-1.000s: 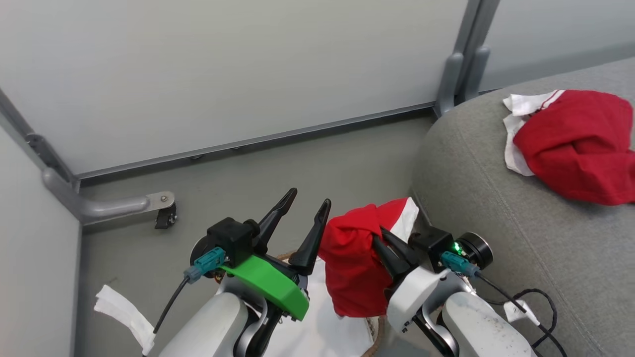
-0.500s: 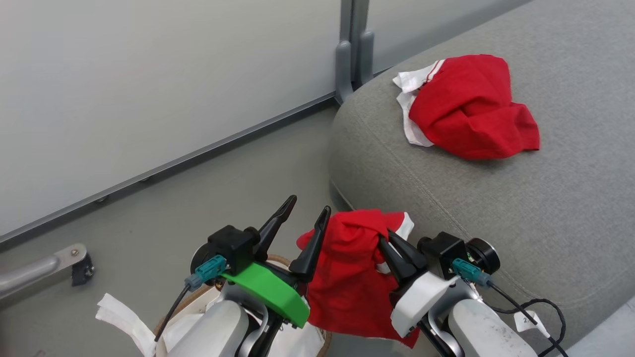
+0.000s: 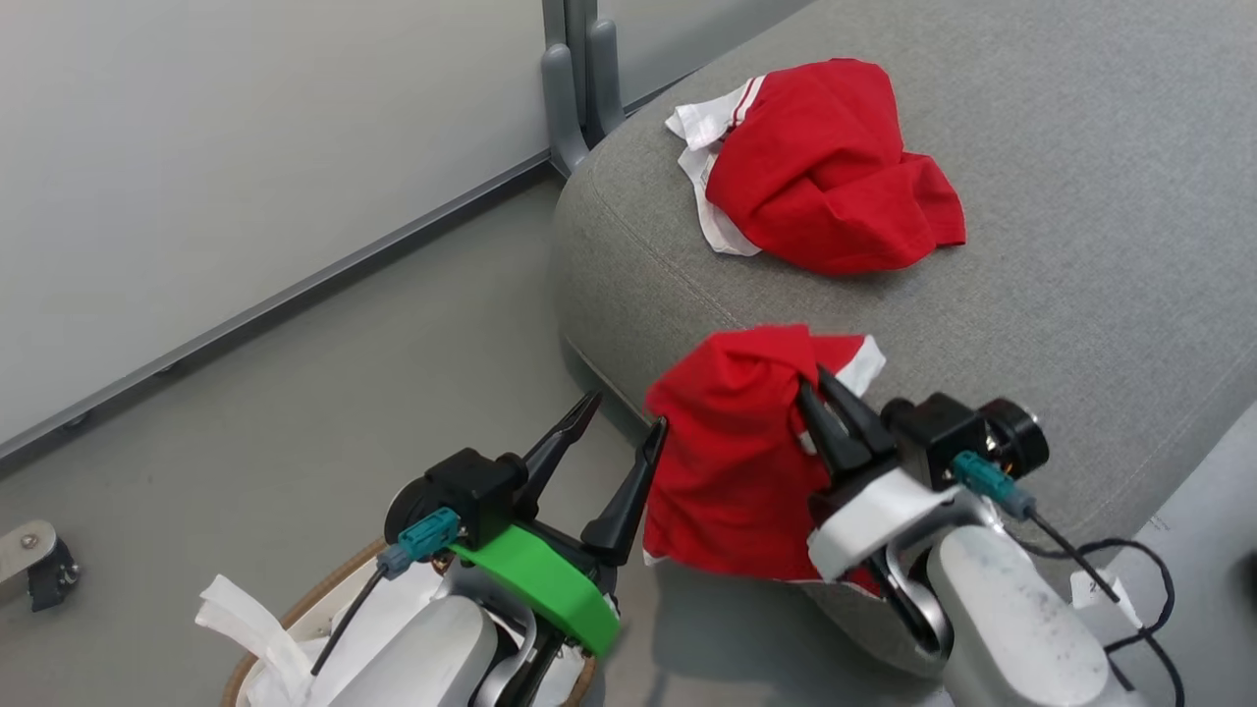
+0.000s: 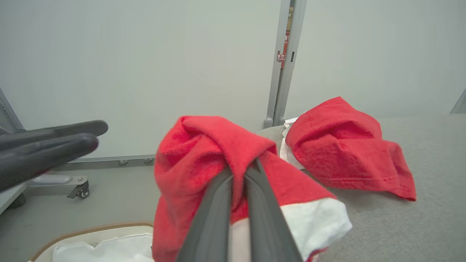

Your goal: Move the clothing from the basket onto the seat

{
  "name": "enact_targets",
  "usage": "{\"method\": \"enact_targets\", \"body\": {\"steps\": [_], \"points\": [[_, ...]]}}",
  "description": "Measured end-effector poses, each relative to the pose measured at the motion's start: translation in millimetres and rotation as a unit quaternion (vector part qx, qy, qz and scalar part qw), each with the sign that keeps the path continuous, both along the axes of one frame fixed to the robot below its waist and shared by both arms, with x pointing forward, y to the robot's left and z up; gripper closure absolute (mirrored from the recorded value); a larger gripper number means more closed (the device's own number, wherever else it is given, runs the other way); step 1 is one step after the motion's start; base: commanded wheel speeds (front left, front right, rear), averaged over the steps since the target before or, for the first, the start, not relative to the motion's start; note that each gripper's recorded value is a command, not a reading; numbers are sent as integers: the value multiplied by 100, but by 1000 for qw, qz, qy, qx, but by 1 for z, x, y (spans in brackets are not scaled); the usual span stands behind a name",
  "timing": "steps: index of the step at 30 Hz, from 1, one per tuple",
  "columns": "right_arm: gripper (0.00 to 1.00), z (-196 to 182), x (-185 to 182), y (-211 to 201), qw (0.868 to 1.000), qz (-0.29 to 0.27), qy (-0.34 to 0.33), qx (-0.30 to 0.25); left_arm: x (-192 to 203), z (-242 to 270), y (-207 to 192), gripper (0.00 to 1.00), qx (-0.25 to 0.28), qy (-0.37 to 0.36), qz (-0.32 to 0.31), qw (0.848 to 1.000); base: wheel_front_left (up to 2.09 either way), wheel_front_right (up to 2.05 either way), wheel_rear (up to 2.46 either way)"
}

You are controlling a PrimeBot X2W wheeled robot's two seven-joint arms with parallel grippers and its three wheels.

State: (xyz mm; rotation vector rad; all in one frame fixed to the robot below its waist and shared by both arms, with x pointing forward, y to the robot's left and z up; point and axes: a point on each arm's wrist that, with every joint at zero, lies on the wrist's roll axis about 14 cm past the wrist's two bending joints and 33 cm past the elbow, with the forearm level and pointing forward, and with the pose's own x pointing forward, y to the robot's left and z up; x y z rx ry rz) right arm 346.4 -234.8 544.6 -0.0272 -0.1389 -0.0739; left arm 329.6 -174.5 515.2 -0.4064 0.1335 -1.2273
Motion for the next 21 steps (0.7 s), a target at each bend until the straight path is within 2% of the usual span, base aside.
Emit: {"method": "enact_targets", "body": {"steps": [4, 8, 16, 21], "points": [[100, 34, 22, -17, 998, -13, -31, -58, 10, -9, 5, 0, 2, 7, 4, 1000, 0, 0, 0], [100, 77, 42, -49, 988, -39, -63, -137, 18, -19, 10, 0, 5, 15, 5, 1000, 0, 0, 0], [100, 165, 76, -117, 946, -105, -102, -290, 36, -38, 24, 0, 11, 22, 7, 1000, 0, 0, 0], [100, 200, 92, -151, 923, -154, -98, -337, 48, -52, 35, 0, 16, 29, 14, 999, 0, 0, 0]]}}
